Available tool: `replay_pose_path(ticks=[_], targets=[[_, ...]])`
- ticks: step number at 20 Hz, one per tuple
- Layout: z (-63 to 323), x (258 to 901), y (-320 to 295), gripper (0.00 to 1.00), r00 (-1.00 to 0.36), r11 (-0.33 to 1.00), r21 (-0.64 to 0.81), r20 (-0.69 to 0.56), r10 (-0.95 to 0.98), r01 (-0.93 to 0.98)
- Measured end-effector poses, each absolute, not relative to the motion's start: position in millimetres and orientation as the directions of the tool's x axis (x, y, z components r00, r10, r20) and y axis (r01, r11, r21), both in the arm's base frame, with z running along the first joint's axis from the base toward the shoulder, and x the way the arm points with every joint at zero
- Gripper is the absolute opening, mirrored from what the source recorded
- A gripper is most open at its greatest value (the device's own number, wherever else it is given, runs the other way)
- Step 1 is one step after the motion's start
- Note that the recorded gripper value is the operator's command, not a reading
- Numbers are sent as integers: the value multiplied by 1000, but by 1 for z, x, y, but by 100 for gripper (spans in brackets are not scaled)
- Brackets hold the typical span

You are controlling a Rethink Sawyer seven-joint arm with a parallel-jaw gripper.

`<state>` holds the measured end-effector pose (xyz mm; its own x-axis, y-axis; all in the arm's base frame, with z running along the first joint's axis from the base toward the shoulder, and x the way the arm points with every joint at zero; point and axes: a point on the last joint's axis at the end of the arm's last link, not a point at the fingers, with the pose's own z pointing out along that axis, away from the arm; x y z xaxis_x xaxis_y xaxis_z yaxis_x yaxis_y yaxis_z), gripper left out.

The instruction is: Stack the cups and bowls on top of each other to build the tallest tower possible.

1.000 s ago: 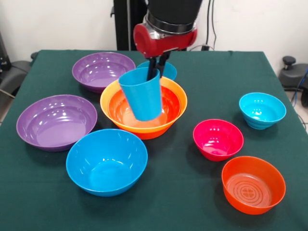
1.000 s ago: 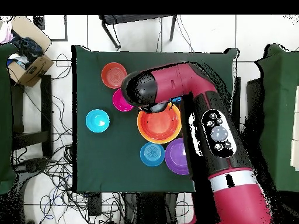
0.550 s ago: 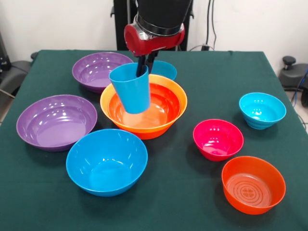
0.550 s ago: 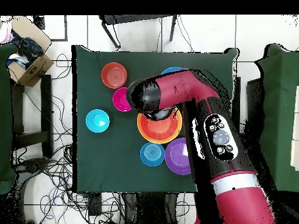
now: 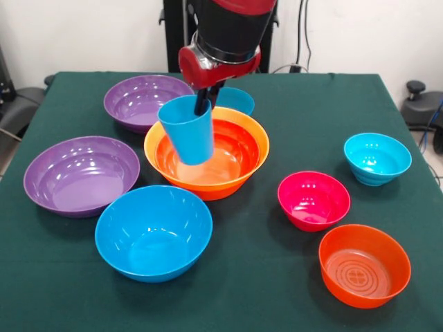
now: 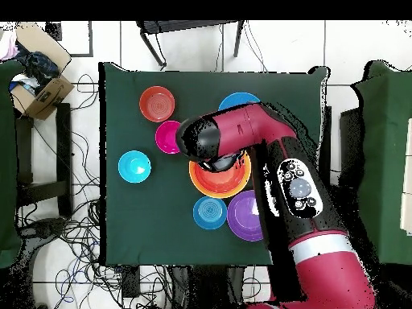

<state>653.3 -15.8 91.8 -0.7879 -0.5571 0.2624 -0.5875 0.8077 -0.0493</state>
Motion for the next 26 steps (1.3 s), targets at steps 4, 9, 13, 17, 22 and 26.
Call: replay_pose_path(ticks=[4,9,13,17,22,26], targets=[[80,648,-16,0,-779,804,-38,275,-563,-594],[65,641,-14,0,-769,801,-17,292,-568,-598],[56,635,-11,0,-763,801,2,301,-572,-599],[50,631,-9,0,-758,800,14,308,-575,-600],[42,627,-7,0,-753,798,26,315,-578,-601],[37,624,-8,0,-745,792,25,323,-584,-610]])
